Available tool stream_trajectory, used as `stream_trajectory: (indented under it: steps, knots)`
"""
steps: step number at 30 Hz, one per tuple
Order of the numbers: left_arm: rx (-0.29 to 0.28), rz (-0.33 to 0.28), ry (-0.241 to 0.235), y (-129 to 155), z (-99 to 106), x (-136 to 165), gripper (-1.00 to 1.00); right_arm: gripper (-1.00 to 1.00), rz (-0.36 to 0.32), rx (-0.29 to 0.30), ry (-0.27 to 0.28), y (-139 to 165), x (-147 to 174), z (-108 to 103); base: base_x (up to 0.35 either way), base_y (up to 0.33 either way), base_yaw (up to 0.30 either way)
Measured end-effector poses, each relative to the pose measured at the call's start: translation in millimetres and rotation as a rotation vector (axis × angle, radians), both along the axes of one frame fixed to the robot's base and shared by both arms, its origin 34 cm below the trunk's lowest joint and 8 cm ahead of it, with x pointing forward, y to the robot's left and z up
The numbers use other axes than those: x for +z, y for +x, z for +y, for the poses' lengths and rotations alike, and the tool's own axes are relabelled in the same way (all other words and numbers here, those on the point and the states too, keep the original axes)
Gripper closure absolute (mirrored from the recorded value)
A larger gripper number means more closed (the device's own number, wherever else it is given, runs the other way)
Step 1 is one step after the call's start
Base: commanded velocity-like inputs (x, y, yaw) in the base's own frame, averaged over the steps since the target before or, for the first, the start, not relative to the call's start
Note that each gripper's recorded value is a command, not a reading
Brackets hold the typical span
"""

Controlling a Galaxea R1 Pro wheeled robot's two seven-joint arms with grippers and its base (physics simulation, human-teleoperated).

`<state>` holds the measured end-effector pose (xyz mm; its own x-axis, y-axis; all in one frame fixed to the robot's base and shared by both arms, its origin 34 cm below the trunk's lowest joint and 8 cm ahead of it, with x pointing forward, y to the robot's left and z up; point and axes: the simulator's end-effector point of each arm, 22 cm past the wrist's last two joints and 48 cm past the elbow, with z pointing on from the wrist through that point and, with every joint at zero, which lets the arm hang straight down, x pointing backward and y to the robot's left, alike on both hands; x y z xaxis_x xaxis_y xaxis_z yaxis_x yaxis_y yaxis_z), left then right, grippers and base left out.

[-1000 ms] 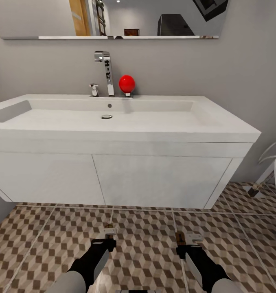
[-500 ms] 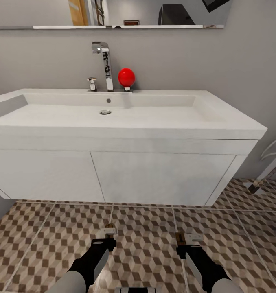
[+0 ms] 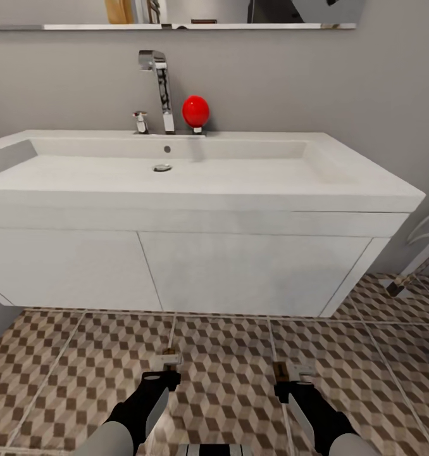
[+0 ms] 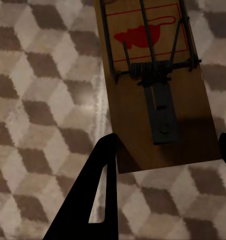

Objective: Take the four mousetraps from the cabinet in the bathroom and place them on the bathroom floor. Make sure all four end up on the same floor surface, and ensure that at least two of them are either under or directly next to the same bathroom sink.

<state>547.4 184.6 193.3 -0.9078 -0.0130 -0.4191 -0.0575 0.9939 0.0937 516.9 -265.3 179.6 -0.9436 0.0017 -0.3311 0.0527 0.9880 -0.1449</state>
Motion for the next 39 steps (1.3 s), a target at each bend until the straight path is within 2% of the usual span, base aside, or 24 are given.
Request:
stream_trajectory:
  steps: [13,29,35,39]
  knots:
    - [0.0,0.052,0.0,-17,0,-25,1.0,1.0,0.053,0.0,0.0,-18,-24,0,0.0,0.0,0.0]
    - [0.007,0.041,0.008,-14,3,-24,1.0,1.0,0.05,0.001,-0.002,-16,-23,0,0.0,0.0,0.0]
    - [0.006,0.053,0.014,-19,8,-27,1.0,1.0,0.04,0.041,-0.028,-13,-22,1,0.0,0.0,0.0]
    - [0.009,0.057,0.013,-20,11,-29,1.0,1.0,0.008,0.072,-0.053,-5,-19,0,0.0,0.0,0.0]
